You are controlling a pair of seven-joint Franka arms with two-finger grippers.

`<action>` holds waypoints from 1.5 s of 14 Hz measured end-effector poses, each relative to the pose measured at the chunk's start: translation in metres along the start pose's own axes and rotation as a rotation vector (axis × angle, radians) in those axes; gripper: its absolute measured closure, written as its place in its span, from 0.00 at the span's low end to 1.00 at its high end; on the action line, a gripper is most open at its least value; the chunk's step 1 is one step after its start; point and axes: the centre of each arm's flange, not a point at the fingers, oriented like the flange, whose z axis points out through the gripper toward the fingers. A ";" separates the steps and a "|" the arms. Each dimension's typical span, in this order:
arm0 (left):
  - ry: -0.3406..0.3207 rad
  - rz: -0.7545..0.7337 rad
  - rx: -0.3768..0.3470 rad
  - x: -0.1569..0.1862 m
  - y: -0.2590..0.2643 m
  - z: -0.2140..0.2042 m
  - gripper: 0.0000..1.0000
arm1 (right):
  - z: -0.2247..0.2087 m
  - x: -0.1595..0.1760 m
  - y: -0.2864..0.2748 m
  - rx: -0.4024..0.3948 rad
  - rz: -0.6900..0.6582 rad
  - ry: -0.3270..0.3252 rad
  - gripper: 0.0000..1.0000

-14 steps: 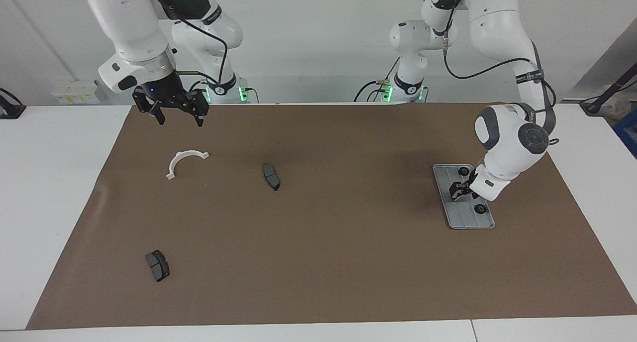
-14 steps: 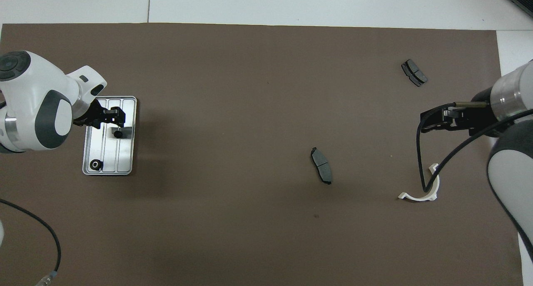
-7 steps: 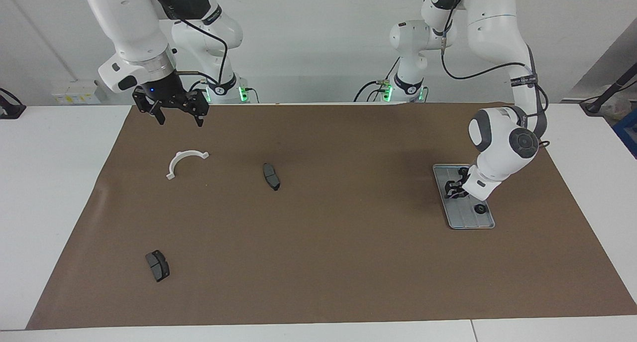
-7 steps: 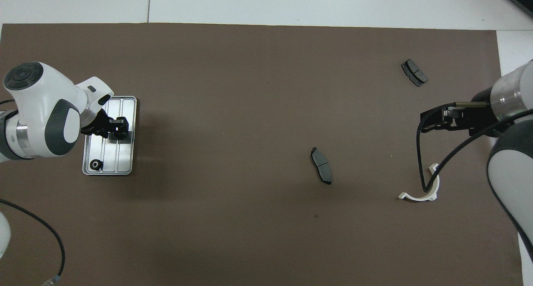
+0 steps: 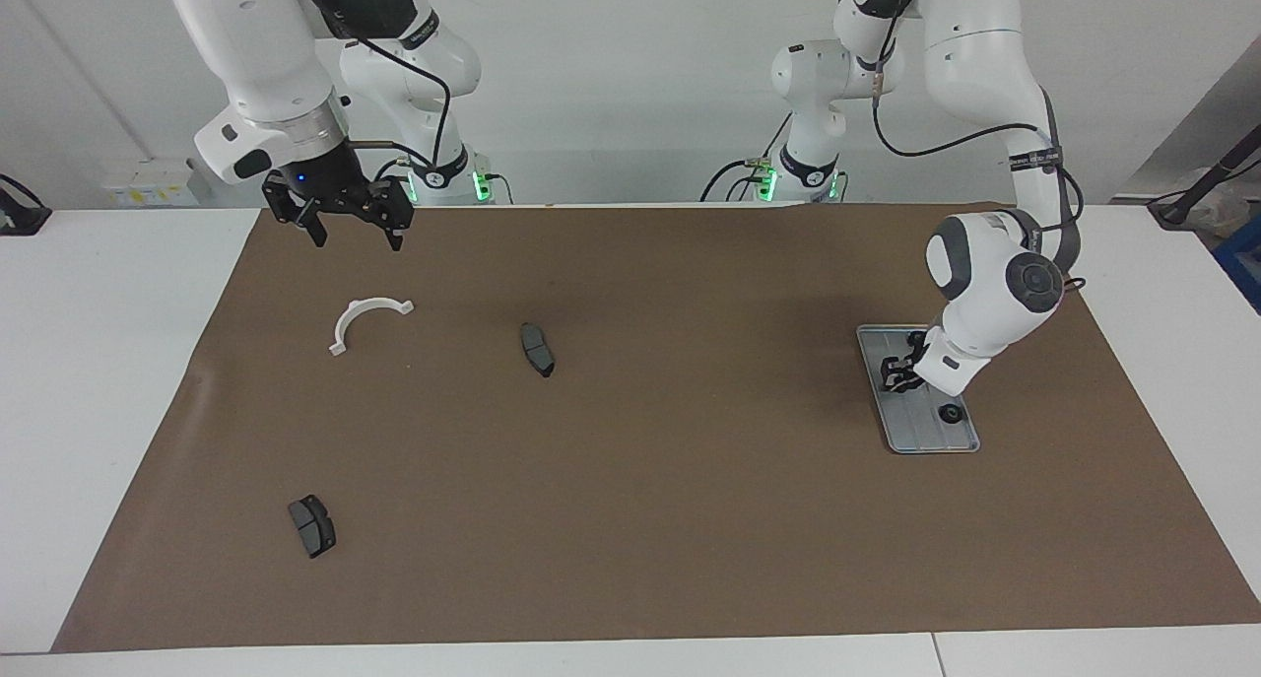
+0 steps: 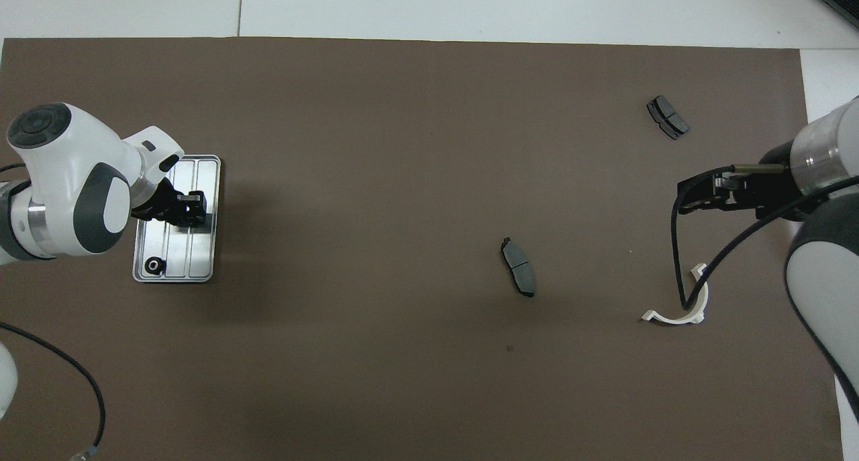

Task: Place bearing gear from tray to pile
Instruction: 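Carry the gear with the left gripper to mid-table and release it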

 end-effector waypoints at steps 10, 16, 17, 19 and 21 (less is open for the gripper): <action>0.004 0.002 -0.002 -0.001 0.003 -0.001 0.74 | 0.000 0.000 0.000 0.000 0.000 0.000 0.00; 0.005 0.002 -0.002 0.000 0.003 -0.001 0.75 | 0.000 0.000 0.000 0.000 0.000 0.000 0.00; 0.008 0.002 -0.002 0.000 0.003 -0.001 0.75 | 0.000 0.000 0.000 0.000 0.000 0.000 0.00; 0.023 0.004 -0.003 0.002 0.004 -0.005 0.75 | 0.000 0.000 0.000 0.000 0.000 0.000 0.00; 0.047 0.013 -0.002 0.009 0.017 -0.019 0.75 | 0.000 0.000 -0.002 0.000 -0.004 0.000 0.00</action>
